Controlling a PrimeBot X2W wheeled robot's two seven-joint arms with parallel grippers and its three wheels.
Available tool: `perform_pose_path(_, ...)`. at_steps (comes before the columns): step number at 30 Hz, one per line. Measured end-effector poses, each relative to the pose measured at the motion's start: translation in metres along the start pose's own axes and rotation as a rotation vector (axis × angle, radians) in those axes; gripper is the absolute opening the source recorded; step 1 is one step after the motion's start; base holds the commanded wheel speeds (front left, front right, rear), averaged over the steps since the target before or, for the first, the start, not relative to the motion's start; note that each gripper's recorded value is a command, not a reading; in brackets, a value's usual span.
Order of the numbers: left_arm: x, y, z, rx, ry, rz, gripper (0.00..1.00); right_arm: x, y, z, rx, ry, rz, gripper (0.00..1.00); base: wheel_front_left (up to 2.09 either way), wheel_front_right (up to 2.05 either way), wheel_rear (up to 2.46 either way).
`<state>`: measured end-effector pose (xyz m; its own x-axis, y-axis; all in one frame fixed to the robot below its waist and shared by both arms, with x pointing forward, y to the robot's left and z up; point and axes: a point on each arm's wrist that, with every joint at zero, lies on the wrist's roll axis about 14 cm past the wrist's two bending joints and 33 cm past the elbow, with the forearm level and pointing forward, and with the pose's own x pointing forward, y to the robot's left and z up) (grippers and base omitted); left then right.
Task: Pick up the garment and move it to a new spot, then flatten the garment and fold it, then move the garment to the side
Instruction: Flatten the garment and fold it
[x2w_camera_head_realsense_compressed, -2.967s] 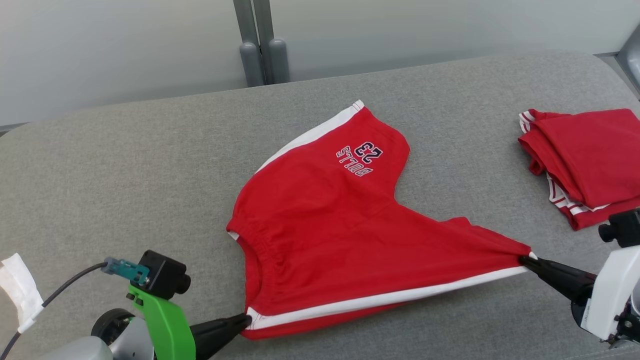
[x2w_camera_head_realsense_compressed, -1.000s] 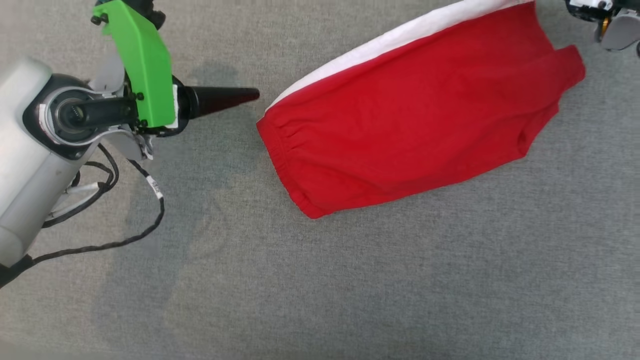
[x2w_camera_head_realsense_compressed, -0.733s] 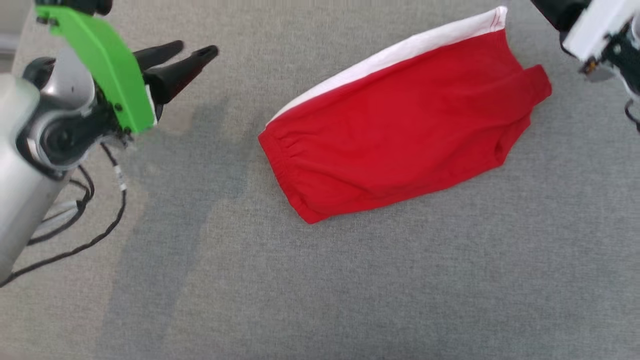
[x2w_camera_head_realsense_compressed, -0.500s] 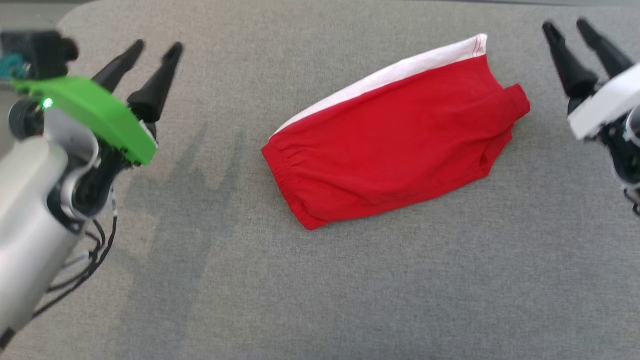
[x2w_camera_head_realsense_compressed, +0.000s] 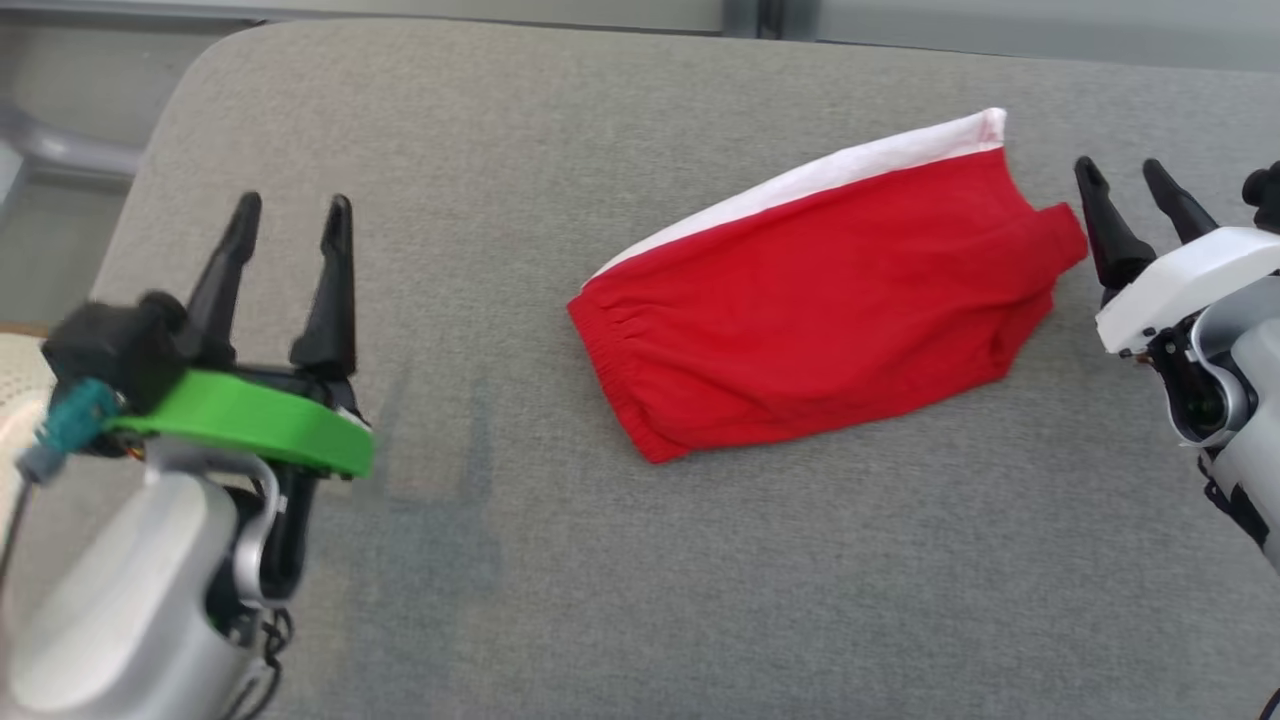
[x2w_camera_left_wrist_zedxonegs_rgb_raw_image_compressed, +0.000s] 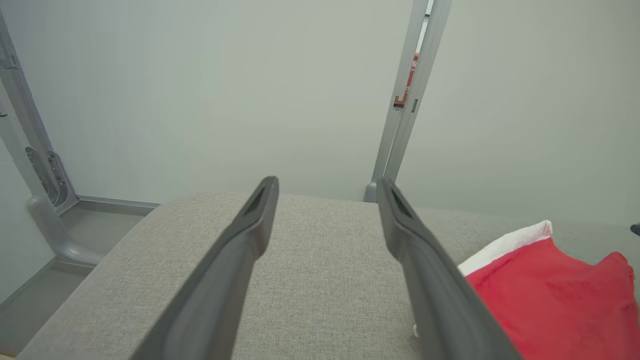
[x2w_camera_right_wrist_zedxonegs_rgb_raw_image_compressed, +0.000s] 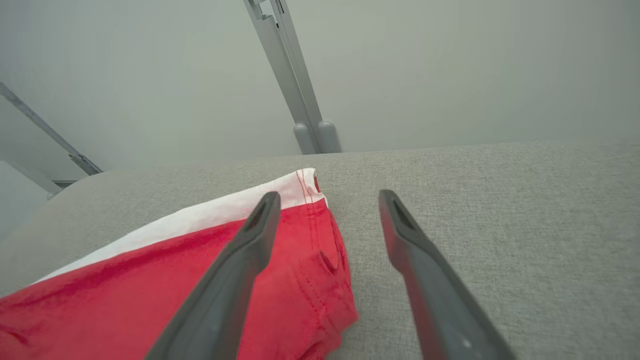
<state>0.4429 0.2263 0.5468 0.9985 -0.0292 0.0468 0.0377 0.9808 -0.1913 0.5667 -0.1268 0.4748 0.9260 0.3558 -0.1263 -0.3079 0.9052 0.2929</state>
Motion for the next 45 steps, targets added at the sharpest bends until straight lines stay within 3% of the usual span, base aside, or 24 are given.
perform_pose_path(12, -0.057, 0.023, -0.032, -0.052, -0.024, 0.199, 1.0, 0.034, -0.015, -0.072, -0.003, 0.299, -0.085, 1.0, 0.0, 0.0, 0.0)
perform_pose_path(18, -0.081, 0.035, -0.049, -0.042, 0.008, 0.268, 1.0, 0.04, -0.008, -0.102, 0.117, 0.443, -0.104, 1.0, 0.0, 0.0, 0.0)
perform_pose_path(23, -0.089, 0.043, -0.048, -0.034, 0.002, 0.295, 1.0, 0.044, 0.02, -0.107, 0.199, 0.469, -0.036, 1.0, 0.0, 0.0, 0.0)
perform_pose_path(25, -0.089, 0.042, -0.049, -0.036, -0.001, 0.29, 1.0, 0.042, 0.029, -0.108, 0.218, 0.469, -0.014, 0.49, 0.0, 0.0, 0.0)
perform_pose_path(29, -0.088, 0.04, -0.049, -0.039, -0.004, 0.279, 1.0, 0.037, 0.036, -0.108, 0.255, 0.447, -0.005, 0.0, 0.0, 0.0, 0.0)
perform_pose_path(38, -0.087, 0.031, -0.052, -0.044, -0.002, 0.243, 1.0, 0.024, 0.019, -0.075, 0.303, 0.254, -0.065, 0.0, 0.0, 0.0, 0.0)
perform_pose_path(45, -0.078, 0.01, -0.058, -0.064, 0.006, 0.171, 1.0, -0.014, -0.012, -0.067, 0.334, 0.205, -0.147, 0.0, 0.0, 0.0, 0.0)
